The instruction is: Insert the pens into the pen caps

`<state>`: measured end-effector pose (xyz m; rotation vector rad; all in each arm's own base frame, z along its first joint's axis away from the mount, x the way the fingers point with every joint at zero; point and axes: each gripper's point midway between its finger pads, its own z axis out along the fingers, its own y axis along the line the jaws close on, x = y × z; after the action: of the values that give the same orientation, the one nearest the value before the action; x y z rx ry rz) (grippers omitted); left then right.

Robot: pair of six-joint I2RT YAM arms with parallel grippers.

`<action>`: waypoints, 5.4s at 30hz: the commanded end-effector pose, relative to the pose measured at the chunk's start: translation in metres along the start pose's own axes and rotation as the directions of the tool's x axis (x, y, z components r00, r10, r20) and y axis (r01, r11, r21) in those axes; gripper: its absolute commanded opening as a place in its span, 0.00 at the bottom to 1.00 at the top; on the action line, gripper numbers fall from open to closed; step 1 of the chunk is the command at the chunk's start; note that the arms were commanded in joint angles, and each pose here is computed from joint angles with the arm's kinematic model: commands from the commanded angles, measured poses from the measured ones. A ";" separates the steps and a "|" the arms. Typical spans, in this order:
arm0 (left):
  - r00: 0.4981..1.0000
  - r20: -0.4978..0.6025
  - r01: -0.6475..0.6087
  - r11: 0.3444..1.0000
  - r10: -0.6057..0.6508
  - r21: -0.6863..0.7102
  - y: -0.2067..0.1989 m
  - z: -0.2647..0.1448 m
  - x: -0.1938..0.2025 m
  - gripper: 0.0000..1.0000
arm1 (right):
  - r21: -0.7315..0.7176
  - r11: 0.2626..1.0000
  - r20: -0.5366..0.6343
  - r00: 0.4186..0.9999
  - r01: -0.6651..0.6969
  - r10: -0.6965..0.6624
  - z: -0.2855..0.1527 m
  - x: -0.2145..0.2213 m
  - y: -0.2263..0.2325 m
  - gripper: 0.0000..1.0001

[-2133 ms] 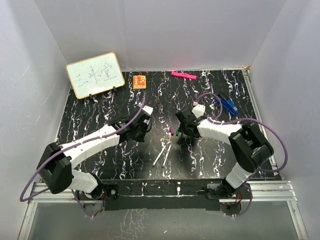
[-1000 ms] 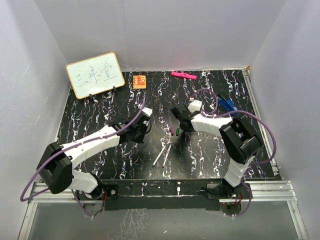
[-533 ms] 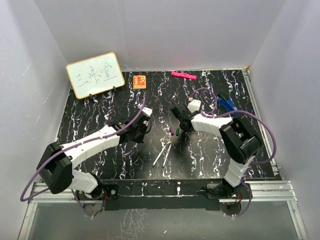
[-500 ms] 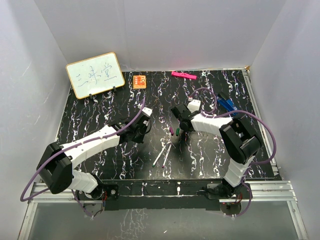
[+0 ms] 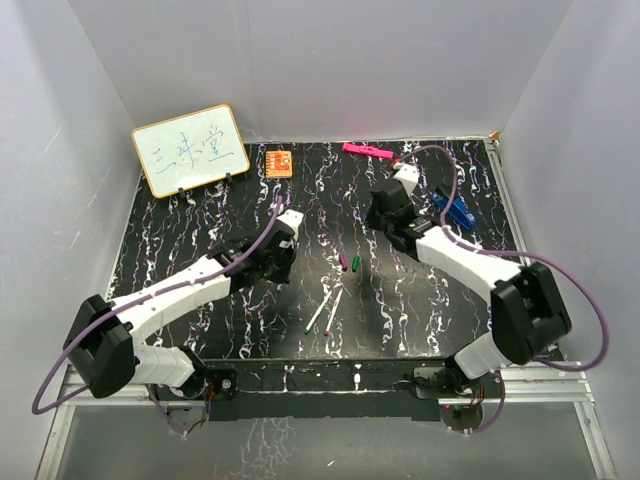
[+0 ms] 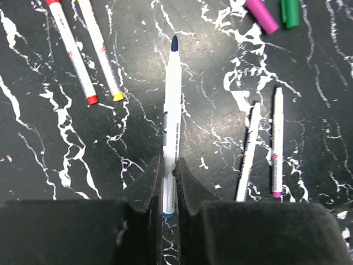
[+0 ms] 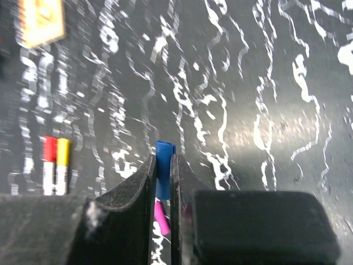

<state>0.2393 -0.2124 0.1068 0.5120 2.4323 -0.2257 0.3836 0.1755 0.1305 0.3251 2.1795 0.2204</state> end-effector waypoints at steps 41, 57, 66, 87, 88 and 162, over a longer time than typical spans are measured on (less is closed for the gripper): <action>0.885 0.347 0.009 0.755 -0.312 0.656 -0.117 -0.035 -0.094 0.00 | -0.850 0.527 0.257 0.870 -0.003 0.420 -0.157 -0.074 0.086 0.00; 0.888 0.346 0.000 0.751 -0.304 0.660 -0.119 -0.035 -0.095 0.00 | -0.848 0.529 0.240 0.877 -0.018 0.415 -0.144 -0.066 0.091 0.00; 0.888 0.347 0.000 0.754 -0.302 0.657 -0.119 -0.033 -0.095 0.00 | -0.845 0.535 0.238 0.884 -0.016 0.403 -0.140 -0.063 0.093 0.00; 0.882 0.348 0.019 0.760 -0.319 0.650 -0.116 -0.031 -0.095 0.00 | -0.857 0.516 0.222 0.895 -0.011 0.387 -0.145 -0.056 0.097 0.00; 0.879 0.353 0.016 0.760 -0.321 0.650 -0.116 -0.032 -0.096 0.00 | -0.856 0.517 0.221 0.896 -0.011 0.385 -0.145 -0.055 0.096 0.00; 0.519 0.715 0.002 0.837 -0.469 0.548 -0.053 -0.118 -0.187 0.00 | -0.733 0.660 0.131 0.987 0.163 -0.098 -0.107 0.083 0.123 0.00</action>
<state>0.2601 -0.3026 0.1867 0.3090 1.8684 -0.9686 0.3046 0.2943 0.2415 -0.1021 1.5480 1.0168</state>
